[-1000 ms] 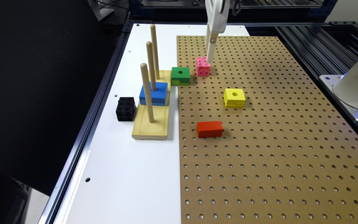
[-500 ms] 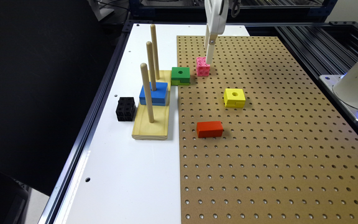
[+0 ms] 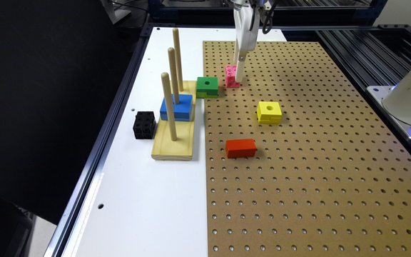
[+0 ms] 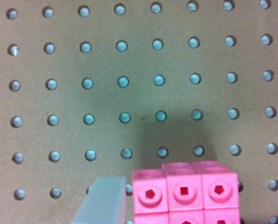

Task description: Pick up pink block.

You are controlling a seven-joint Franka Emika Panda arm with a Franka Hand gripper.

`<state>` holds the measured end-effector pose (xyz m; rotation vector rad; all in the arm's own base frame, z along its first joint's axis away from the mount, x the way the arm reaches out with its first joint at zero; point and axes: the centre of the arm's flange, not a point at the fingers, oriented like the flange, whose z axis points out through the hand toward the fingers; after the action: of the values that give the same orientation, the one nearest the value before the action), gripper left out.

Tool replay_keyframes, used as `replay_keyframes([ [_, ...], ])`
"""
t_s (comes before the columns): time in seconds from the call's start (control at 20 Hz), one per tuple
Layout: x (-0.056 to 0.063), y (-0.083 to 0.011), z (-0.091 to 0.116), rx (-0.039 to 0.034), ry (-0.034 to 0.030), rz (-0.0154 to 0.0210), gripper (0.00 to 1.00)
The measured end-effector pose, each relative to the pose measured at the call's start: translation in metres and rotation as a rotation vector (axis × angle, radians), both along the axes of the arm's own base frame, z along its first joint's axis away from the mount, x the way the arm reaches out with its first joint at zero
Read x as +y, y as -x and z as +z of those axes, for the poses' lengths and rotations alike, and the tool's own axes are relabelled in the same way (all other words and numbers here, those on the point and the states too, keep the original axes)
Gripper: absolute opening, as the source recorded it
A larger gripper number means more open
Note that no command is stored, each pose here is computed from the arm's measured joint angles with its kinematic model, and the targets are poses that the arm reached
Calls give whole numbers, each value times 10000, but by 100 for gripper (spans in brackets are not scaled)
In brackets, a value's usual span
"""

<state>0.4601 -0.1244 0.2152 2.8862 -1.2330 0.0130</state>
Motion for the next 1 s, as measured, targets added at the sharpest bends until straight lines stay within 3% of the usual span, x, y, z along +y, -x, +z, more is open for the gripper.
replay_keyframes([
  [0.2, -1, -15, 11, -37, 9, 7, 100],
  [0.35, 12, -47, 34, -105, 19, 48, 100],
  [0.55, 16, -73, 53, -160, 31, 69, 100],
  [0.7, 18, -73, 38, -134, 24, 74, 100],
  [0.75, 21, -69, -13, -79, 7, 76, 100],
  [1.0, 18, -86, -266, -136, 12, 79, 100],
])
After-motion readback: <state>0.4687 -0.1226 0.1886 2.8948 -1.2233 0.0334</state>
